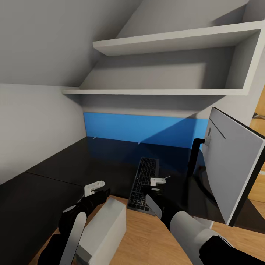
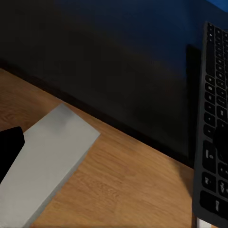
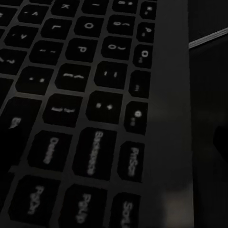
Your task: In the bedroom, organize the workspace by keeping the computer under the desk, ensuring the monitor is on the desk, placing the keyboard on the desk next to the monitor, placing the mouse on the desk next to the keyboard, moving the folder from the swivel chair onto the desk next to the mouse, stacking the notebook on top of the folder with the pen on top of the notebook, and positioning the swivel chair next to the desk.
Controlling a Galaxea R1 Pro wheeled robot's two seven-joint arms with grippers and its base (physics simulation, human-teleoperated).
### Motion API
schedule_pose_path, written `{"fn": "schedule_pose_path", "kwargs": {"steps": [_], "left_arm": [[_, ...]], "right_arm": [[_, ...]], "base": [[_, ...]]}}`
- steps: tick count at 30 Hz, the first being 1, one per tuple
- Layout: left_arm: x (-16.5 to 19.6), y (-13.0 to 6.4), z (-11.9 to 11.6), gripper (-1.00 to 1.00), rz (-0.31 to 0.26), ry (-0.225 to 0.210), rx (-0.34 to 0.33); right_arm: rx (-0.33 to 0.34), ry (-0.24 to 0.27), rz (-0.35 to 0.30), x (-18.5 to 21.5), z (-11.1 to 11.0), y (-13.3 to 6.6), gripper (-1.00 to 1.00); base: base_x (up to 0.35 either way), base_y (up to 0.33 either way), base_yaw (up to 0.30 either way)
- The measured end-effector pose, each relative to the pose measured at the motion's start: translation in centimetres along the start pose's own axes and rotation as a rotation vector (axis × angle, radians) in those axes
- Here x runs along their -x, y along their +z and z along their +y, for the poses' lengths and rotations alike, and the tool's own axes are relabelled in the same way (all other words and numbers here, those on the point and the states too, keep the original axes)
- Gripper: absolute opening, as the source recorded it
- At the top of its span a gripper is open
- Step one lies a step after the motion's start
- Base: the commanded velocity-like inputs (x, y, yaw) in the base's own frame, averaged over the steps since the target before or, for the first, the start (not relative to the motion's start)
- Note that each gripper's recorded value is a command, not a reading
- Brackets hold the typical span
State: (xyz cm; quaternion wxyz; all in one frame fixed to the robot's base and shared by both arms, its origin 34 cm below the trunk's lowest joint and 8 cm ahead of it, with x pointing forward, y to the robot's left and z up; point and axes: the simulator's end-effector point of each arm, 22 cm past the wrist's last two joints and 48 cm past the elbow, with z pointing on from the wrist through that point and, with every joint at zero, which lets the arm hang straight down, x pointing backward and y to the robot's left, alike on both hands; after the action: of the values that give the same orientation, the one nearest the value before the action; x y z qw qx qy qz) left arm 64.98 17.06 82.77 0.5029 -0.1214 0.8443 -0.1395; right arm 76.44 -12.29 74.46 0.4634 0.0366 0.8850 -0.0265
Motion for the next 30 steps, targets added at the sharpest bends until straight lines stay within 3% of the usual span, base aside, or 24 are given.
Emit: {"fn": "schedule_pose_path", "kwargs": {"steps": [26,30], "left_arm": [[2.8,-1.1,-1.0,1.0,-0.002,0.003,0.006],[3.4,-1.4,-1.1,1.0,-0.002,0.002,0.01]], "right_arm": [[0.004,0.013,-0.011,3.1,0.1,-1.6,1.0],[0.014,0.029,-0.046,5.0,0.5,-2.2,1.0]], "base": [[0.0,0.0,0.0],[0.0,0.0,0.0]]}}
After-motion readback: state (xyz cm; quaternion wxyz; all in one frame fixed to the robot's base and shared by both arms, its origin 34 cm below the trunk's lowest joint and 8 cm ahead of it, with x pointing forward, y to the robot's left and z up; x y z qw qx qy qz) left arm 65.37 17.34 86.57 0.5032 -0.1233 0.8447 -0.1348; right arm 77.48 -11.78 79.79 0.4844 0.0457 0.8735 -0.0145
